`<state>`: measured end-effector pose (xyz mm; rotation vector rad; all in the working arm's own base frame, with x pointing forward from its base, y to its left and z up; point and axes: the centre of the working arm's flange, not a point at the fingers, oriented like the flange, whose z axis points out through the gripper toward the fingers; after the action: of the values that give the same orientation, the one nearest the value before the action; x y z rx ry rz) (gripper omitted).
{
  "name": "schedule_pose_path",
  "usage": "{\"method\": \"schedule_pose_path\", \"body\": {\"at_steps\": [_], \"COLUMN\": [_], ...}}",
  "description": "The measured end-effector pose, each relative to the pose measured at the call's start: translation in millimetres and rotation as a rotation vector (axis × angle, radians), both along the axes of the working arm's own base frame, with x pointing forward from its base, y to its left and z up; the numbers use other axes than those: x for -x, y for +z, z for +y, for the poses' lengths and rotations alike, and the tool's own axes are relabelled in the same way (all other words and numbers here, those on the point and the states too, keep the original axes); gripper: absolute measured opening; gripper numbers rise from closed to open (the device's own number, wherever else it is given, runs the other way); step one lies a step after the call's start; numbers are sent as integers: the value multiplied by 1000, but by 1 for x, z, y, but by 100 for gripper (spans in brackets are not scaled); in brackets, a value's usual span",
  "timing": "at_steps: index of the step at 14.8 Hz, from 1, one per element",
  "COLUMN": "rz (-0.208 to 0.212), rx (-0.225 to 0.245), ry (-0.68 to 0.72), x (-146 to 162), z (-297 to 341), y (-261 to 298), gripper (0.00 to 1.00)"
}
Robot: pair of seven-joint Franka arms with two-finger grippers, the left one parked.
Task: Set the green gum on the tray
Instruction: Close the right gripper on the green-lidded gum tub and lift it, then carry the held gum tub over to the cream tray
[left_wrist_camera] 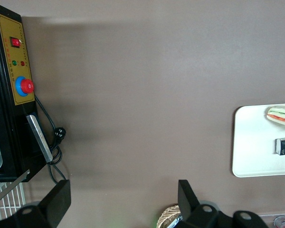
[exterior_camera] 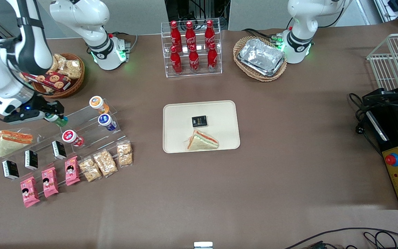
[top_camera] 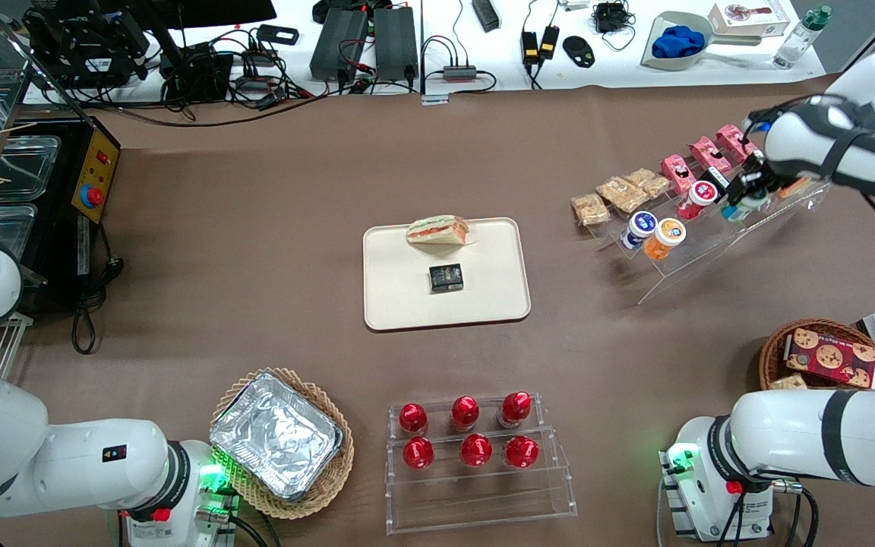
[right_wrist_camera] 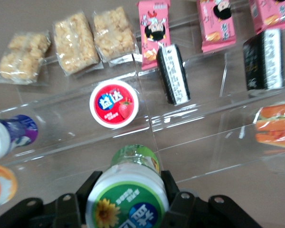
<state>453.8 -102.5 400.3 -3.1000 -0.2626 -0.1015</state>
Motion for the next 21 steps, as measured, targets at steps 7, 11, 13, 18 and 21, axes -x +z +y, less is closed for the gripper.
{"method": "schedule_pose_path", "body": {"at_steps": [7,11,13,18,21], "rz": [49,59,59,70,89], "rx": [-10,-12,-13,-15,-13], "ry": [12,-13,-38,-133,-221], "x": [-43,-51,-52,-62,-55], "z": [-7,8,30,134,211], "y": [126,186,212,221,216], "gripper": [57,57,57,57,57]}}
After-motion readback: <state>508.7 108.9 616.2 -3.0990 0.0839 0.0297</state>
